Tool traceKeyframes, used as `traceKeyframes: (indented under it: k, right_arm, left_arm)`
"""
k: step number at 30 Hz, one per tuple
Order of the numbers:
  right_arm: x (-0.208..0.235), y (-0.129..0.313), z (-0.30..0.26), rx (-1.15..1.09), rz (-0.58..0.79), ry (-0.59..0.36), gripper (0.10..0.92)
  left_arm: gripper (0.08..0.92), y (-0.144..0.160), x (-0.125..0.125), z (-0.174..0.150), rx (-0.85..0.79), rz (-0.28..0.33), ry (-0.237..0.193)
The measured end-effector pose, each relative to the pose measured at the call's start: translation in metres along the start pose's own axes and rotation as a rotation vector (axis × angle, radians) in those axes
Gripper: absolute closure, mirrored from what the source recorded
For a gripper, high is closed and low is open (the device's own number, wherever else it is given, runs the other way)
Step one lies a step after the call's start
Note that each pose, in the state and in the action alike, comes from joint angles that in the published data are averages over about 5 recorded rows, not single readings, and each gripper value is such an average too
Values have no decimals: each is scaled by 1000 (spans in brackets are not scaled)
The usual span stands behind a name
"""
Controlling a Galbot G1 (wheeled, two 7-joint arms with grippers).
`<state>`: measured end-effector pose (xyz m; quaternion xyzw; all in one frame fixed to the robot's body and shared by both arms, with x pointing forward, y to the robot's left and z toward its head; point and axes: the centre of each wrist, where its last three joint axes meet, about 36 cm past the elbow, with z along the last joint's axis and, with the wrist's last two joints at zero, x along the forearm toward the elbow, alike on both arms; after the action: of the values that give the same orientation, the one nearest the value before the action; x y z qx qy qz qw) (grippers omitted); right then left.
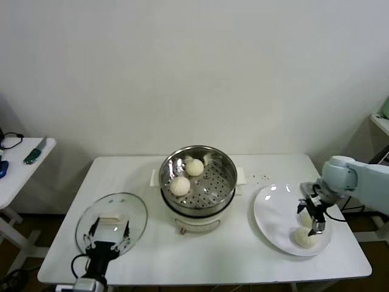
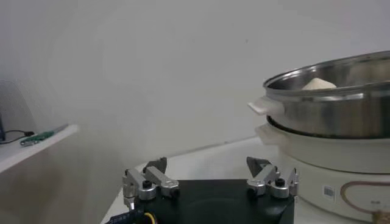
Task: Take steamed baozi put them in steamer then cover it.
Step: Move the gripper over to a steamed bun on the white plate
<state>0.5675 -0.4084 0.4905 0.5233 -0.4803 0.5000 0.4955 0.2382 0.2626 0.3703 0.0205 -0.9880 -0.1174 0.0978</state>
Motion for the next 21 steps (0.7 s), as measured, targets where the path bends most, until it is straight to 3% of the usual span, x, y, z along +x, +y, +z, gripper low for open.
traceKeyframes:
  k: [21]
  right_arm:
    - [-28, 4, 1, 2, -46, 24, 231]
  left_arm:
    - [177, 2, 0, 4, -13, -8, 8]
